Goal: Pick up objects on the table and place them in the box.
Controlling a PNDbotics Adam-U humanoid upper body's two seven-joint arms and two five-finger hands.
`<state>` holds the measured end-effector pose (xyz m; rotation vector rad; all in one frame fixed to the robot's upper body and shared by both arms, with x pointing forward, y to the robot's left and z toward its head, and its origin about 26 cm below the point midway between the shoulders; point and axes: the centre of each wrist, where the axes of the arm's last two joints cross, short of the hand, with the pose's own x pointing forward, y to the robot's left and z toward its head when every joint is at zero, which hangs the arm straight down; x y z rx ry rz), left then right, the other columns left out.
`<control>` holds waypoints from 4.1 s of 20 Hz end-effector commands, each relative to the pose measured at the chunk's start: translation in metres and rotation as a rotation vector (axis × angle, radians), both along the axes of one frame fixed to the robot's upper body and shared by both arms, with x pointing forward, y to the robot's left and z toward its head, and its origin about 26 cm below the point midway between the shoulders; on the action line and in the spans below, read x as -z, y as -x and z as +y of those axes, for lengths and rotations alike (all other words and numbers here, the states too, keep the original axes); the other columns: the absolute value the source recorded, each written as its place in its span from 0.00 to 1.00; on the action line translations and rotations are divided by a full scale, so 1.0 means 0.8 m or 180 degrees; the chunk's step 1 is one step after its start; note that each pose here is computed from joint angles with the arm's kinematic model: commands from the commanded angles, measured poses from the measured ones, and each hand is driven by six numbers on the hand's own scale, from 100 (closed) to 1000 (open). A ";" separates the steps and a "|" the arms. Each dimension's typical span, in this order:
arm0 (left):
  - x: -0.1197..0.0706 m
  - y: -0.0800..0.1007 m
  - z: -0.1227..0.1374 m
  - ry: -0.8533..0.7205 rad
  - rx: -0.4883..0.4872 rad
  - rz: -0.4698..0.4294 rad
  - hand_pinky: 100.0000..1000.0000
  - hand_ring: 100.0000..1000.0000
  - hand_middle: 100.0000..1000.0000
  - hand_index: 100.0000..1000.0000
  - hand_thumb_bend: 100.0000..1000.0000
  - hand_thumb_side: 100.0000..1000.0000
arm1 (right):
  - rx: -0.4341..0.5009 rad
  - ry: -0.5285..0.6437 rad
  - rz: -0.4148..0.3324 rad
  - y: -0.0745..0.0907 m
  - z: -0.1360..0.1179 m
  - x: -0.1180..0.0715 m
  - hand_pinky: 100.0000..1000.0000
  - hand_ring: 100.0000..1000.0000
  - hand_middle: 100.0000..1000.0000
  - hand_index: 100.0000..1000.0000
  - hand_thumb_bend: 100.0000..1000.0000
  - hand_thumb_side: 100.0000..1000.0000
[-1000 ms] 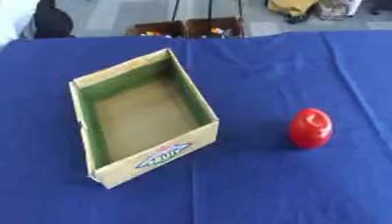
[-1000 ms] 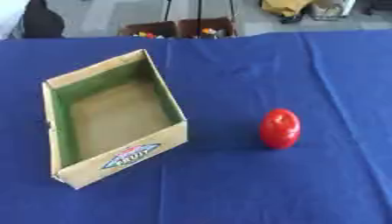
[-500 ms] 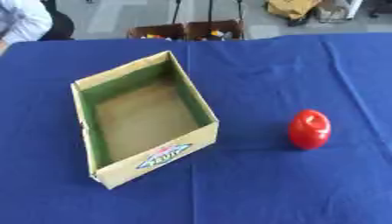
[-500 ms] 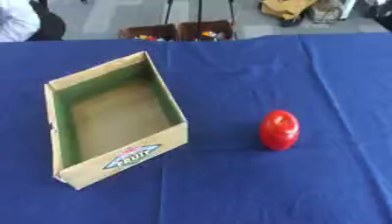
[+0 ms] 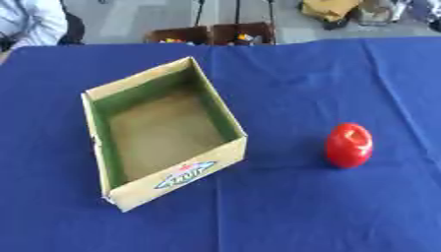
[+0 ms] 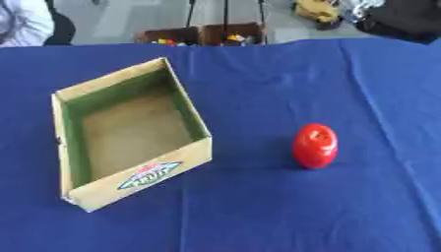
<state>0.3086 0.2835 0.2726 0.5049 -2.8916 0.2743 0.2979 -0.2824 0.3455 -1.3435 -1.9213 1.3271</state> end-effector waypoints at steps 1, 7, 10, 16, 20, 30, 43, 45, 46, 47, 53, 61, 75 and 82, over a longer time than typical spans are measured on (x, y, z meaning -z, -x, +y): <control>-0.012 0.005 0.001 -0.0098 -0.0001 -0.0093 0.62 0.85 0.82 0.88 0.00 0.96 | 0.0237 0.0272 0.0163 -0.002 -0.005 -0.009 0.78 0.83 0.85 0.96 0.36 0.94; -0.012 0.005 0.001 -0.0103 0.0002 -0.0087 0.61 0.85 0.82 0.88 0.00 0.96 | 0.0497 0.0568 0.0440 -0.009 -0.010 -0.002 0.77 0.83 0.86 0.95 0.39 0.94; -0.012 0.005 0.001 -0.0102 0.0002 -0.0089 0.61 0.85 0.82 0.88 0.00 0.96 | 0.0621 0.0673 0.0566 -0.011 -0.014 0.003 0.76 0.82 0.86 0.94 0.45 0.95; -0.012 0.005 0.001 -0.0096 -0.0001 -0.0091 0.61 0.85 0.82 0.88 0.00 0.96 | 0.0723 0.0679 0.0812 -0.009 -0.020 0.014 0.74 0.80 0.86 0.95 0.51 1.00; -0.012 0.005 0.001 -0.0090 -0.0003 -0.0090 0.61 0.85 0.82 0.88 0.00 0.96 | 0.0702 0.0626 0.0947 -0.002 -0.020 0.024 0.74 0.81 0.86 0.97 0.56 0.99; -0.013 0.004 0.001 -0.0081 0.0001 -0.0096 0.61 0.85 0.82 0.88 0.00 0.96 | 0.0525 0.0405 0.1709 0.007 -0.017 0.044 0.77 0.83 0.86 0.98 0.71 0.48; -0.012 0.004 0.000 -0.0073 0.0019 -0.0084 0.61 0.85 0.82 0.88 0.00 0.96 | 0.0441 0.0325 0.2493 0.003 -0.015 0.067 0.78 0.81 0.85 0.99 0.60 0.11; -0.012 0.004 -0.001 -0.0071 0.0023 -0.0080 0.61 0.85 0.82 0.88 0.00 0.96 | 0.0479 0.0288 0.2559 -0.002 -0.016 0.072 0.78 0.81 0.85 0.99 0.60 0.10; -0.012 0.004 -0.001 -0.0069 0.0024 -0.0079 0.61 0.85 0.82 0.88 0.00 0.96 | 0.0498 0.0266 0.2588 -0.004 -0.016 0.074 0.78 0.81 0.85 0.99 0.59 0.10; -0.012 0.004 -0.001 -0.0069 0.0026 -0.0077 0.61 0.85 0.82 0.88 0.00 0.96 | 0.0511 0.0248 0.2619 -0.007 -0.017 0.077 0.78 0.81 0.85 0.99 0.59 0.09; -0.011 0.004 -0.002 -0.0067 0.0042 -0.0067 0.61 0.85 0.82 0.88 0.00 0.96 | 0.0529 0.0182 0.2803 -0.024 -0.018 0.093 0.78 0.84 0.85 0.97 0.58 0.12; -0.011 0.004 -0.003 -0.0066 0.0057 -0.0060 0.61 0.85 0.81 0.88 0.00 0.96 | 0.0728 0.0179 0.2893 -0.043 -0.029 0.112 0.78 0.84 0.85 0.96 0.57 0.12; -0.010 0.004 -0.003 -0.0064 0.0064 -0.0047 0.61 0.85 0.81 0.88 0.00 0.96 | 0.0921 0.0242 0.3061 -0.058 -0.047 0.129 0.76 0.78 0.85 0.94 0.55 0.10; -0.009 0.004 -0.003 -0.0050 0.0064 -0.0032 0.61 0.85 0.82 0.88 0.00 0.96 | 0.0687 -0.0022 0.3171 -0.060 -0.040 0.130 0.76 0.72 0.80 0.95 0.58 0.16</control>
